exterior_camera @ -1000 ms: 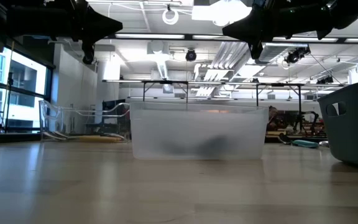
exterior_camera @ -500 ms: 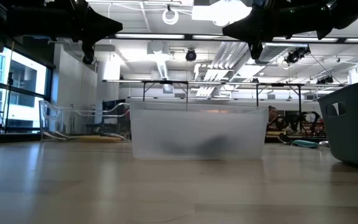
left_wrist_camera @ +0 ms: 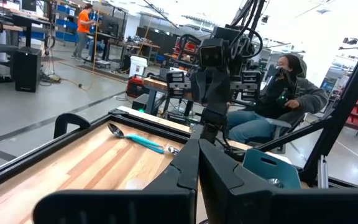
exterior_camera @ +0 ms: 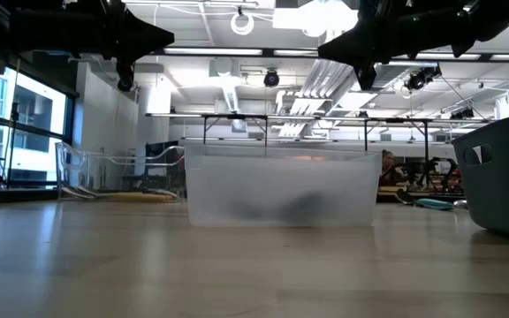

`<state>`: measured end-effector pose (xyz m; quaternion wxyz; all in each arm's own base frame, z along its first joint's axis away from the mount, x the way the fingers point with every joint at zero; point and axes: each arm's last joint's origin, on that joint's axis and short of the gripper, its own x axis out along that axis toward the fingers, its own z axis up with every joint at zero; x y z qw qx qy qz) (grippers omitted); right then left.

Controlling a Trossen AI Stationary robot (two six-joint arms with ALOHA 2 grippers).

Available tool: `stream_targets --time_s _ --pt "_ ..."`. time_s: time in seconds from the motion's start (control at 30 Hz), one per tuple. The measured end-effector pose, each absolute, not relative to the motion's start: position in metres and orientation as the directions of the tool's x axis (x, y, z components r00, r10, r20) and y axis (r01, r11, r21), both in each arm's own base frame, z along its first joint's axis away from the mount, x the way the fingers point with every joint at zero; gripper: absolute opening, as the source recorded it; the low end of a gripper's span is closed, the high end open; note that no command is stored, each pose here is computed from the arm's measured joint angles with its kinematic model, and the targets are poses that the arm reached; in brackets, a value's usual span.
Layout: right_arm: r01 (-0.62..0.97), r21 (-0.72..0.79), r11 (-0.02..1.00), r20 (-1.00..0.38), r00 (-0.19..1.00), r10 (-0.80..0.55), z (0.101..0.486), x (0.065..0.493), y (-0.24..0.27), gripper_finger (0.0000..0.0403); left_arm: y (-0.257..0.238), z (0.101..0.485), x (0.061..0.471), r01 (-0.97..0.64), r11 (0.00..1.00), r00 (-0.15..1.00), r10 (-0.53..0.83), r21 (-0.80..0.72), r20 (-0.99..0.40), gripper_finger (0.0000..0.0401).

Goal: Sort silverware by color (type)
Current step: Put the light blue spoon into the blue bin

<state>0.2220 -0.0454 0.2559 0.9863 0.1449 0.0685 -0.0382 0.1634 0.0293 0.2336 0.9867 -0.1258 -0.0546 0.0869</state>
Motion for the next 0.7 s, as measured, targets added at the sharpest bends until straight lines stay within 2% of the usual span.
stream_targets --time_s 0.13,0.27,0.43,0.53,0.7 --pt "0.131 0.312 0.941 -0.166 0.983 -0.082 0.2539 0.2217 -0.0461 0.0040 0.0293 0.2336 0.1634 -0.158 0.953 0.979 0.185 -0.258 0.086 0.0000" --pt "0.189 0.317 0.930 -0.168 0.976 -0.141 0.2538 0.2215 -0.0478 0.0107 0.0293 0.2336 0.1634 -0.158 0.953 0.979 0.185 -0.258 0.086 0.0000" --pt "0.190 0.313 0.931 -0.168 0.975 -0.142 0.2538 0.2215 -0.0479 0.0182 0.0293 0.2336 0.1634 -0.158 0.953 0.979 0.185 -0.258 0.086 0.0000" --pt "0.193 0.311 0.931 -0.176 0.974 -0.144 0.2531 0.2213 -0.0479 0.0203 0.0293 0.2336 0.1634 -0.158 0.953 0.979 0.185 -0.258 0.086 0.0000" --pt "0.197 0.309 0.930 -0.188 0.972 -0.144 0.2520 0.2211 -0.0478 0.0209 0.0293 0.2336 0.1635 -0.158 0.953 0.979 0.185 -0.257 0.086 0.0000"
